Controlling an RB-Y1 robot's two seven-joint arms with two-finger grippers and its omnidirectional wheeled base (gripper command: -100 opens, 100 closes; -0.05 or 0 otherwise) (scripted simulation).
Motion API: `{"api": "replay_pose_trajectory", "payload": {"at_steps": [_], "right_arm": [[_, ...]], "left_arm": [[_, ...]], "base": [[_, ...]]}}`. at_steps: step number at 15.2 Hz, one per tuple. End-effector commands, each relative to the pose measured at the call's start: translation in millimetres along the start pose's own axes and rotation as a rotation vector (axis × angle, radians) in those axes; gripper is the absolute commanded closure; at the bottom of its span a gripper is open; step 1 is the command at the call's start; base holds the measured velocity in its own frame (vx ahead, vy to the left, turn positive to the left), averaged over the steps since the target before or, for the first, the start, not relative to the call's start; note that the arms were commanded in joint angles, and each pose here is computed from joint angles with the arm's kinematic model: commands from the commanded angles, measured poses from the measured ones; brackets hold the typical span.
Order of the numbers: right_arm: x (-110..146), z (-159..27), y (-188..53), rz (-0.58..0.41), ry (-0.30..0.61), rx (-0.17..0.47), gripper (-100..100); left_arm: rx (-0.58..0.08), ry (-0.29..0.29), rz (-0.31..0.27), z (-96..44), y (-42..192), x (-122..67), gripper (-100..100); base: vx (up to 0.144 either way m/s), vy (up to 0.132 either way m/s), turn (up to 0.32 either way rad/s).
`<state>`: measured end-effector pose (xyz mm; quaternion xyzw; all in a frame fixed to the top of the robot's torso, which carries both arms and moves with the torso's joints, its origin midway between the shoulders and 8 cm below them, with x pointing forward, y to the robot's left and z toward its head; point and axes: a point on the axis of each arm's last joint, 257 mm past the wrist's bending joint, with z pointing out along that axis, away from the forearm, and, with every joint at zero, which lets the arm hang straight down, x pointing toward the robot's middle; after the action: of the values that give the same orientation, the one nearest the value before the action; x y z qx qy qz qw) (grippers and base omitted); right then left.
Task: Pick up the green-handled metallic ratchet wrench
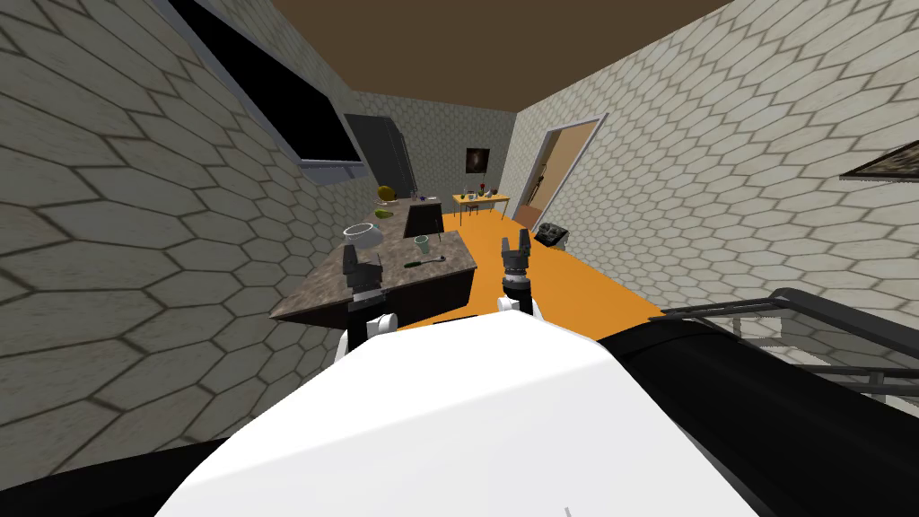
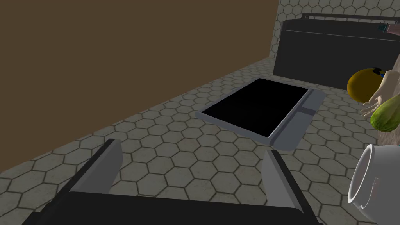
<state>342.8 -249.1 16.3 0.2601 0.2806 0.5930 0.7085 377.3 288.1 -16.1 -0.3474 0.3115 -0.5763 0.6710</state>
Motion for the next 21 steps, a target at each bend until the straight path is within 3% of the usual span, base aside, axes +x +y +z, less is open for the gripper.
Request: {"api": "replay_pose_trajectory", "payload": {"at_steps": [1, 5, 7, 11, 13, 14, 16, 18, 19, 21], "right_arm": [[0, 0.0, 0, 0.0, 0.0, 0.0, 0], [0, 0.0, 0, 0.0, 0.0, 0.0, 0], [0, 0.0, 0, 0.0, 0.0, 0.0, 0], [0, 0.0, 0, 0.0, 0.0, 0.0, 0], [0, 0.0, 0, 0.0, 0.0, 0.0, 0], [0, 0.0, 0, 0.0, 0.0, 0.0, 0], [0, 0.0, 0, 0.0, 0.0, 0.0, 0], [0, 0.0, 0, 0.0, 0.0, 0.0, 0], [0, 0.0, 0, 0.0, 0.0, 0.0, 0], [0, 0.0, 0, 0.0, 0.0, 0.0, 0]], "left_arm": [[-0.017, 0.029, 0.014, 2.0, 7, 3.0, -100], [-0.083, 0.086, 0.043, 9.4, 35, 8.7, -100], [-0.141, 0.119, 0.062, 16.8, 60, 11.2, -100], [-0.218, 0.143, 0.084, 25.4, 93, 11.5, -100], [-0.235, 0.142, 0.085, 24.5, 97, 10.8, -100], [-0.275, 0.151, 0.097, 29.3, 113, 10.1, -100], [-0.31, 0.16, 0.108, 35.5, 128, 9.5, -100], [-0.334, 0.158, 0.11, 33.1, 135, 8.0, -100], [-0.372, 0.164, 0.122, 38.8, 151, 6.5, -100], [-0.387, 0.162, 0.123, 37.3, 155, 5.6, -100]], "base": [[-0.001, -0.005, 0.01], [-0.005, -0.022, 0.027], [-0.004, -0.035, 0.031], [-0.004, -0.034, 0.031], [-0.002, -0.028, 0.017], [-0.004, -0.023, 0.026], [-0.003, -0.029, 0.03], [-0.001, -0.033, 0.021], [0.0, -0.027, 0.032], [0.002, -0.027, 0.022]]}}
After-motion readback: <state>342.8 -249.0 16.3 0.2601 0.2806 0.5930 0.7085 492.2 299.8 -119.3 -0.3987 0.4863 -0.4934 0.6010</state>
